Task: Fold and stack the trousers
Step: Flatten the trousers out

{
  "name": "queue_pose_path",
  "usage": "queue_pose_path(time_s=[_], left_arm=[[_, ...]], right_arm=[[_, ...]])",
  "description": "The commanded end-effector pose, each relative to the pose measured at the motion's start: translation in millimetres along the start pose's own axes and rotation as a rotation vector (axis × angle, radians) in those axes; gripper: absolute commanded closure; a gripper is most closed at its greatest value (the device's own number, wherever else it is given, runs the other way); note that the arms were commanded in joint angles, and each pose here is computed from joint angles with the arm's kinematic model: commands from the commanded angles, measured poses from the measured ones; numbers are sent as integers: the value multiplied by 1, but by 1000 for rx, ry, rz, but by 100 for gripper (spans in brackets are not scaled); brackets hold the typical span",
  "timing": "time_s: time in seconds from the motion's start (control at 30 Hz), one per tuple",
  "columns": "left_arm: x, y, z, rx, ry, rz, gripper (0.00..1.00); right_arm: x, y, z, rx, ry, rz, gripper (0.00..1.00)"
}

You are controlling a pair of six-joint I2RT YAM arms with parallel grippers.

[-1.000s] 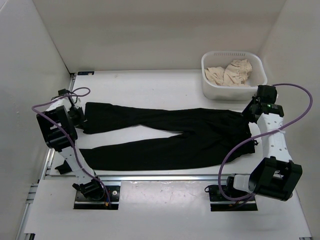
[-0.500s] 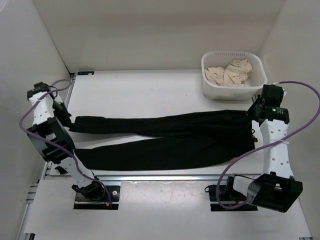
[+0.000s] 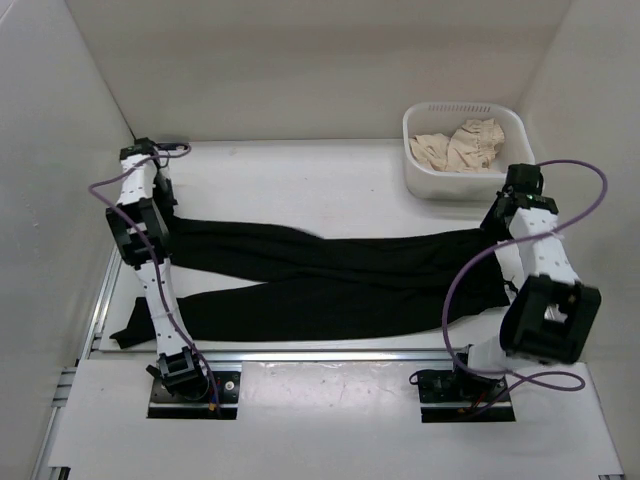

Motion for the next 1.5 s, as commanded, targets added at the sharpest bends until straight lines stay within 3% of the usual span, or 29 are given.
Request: queue_pose_path(time_s=[0.0, 0.07, 0.27, 0.33, 0.37, 0.4, 0.43, 0.47, 0.53, 0.67, 0.7, 0.77, 0.83, 0.87, 0.9, 1.0, 1.03, 1.27, 1.37, 1.4, 1.47], left_arm=[[10, 7, -28, 4, -115, -71, 86], [-4, 10, -27, 6, -117, -94, 86], [19, 22, -37, 35, -197, -99, 86], [35, 23, -34, 37, -215, -99, 48], [35, 23, -26, 35, -196, -99, 29], [39, 23, -23, 35, -197, -99, 18], [57, 29, -22, 47, -224, -102, 11], [58, 32, -12, 54, -206, -94, 0], [87, 39, -2, 69, -235, -86, 0], [108, 59, 41, 103, -203, -134, 0], [96, 63, 71, 109, -120, -136, 0], [109, 74, 101, 144, -111, -144, 0], [92, 76, 154, 160, 7, -142, 0], [100, 88, 171, 199, 1, -163, 0], [89, 87, 201, 210, 75, -159, 0], [84, 98, 239, 282, 101, -168, 0], [72, 98, 266, 291, 167, -186, 0], [38, 102, 326, 415, 231, -178, 0], [27, 101, 333, 437, 237, -170, 0], [24, 99, 334, 437, 248, -155, 1], [25, 93, 336, 438, 261, -121, 22]], right_arm=[[-15, 12, -25, 21, -29, -34, 98], [-24, 19, -29, 32, -8, -58, 98], [-26, 32, -54, 46, -49, -103, 98], [-22, 34, -62, 44, -71, -110, 87], [-22, 33, -60, 45, -62, -107, 76], [-19, 33, -62, 54, -64, -107, 57], [-17, 36, -65, 54, -71, -119, 21], [-17, 35, -62, 55, -59, -115, 13], [-8, 28, -66, 40, -67, -74, 1], [23, 0, -56, -27, -40, 82, 1], [33, -11, -40, -39, 18, 143, 1], [46, -28, -11, -84, 51, 209, 1], [53, -35, 10, -96, 44, 207, 1], [42, -42, 37, -84, 96, 227, 1], [40, -45, 45, -83, 98, 228, 1], [26, -43, 56, -101, 81, 188, 5], [19, -38, 53, -119, 53, 162, 6], [-11, -44, 79, -173, 114, 189, 22], [-19, -48, 99, -186, 198, 228, 42], [-19, -52, 103, -213, 217, 254, 62], [-16, -58, 114, -210, 268, 291, 77]])
Point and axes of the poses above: each gripper's point midway between its finger pads, its own x axis back along the fingers, its own y axis along the line the jaws close on, z = x × y, the point moved 2 cm from there along x, back along the fingers
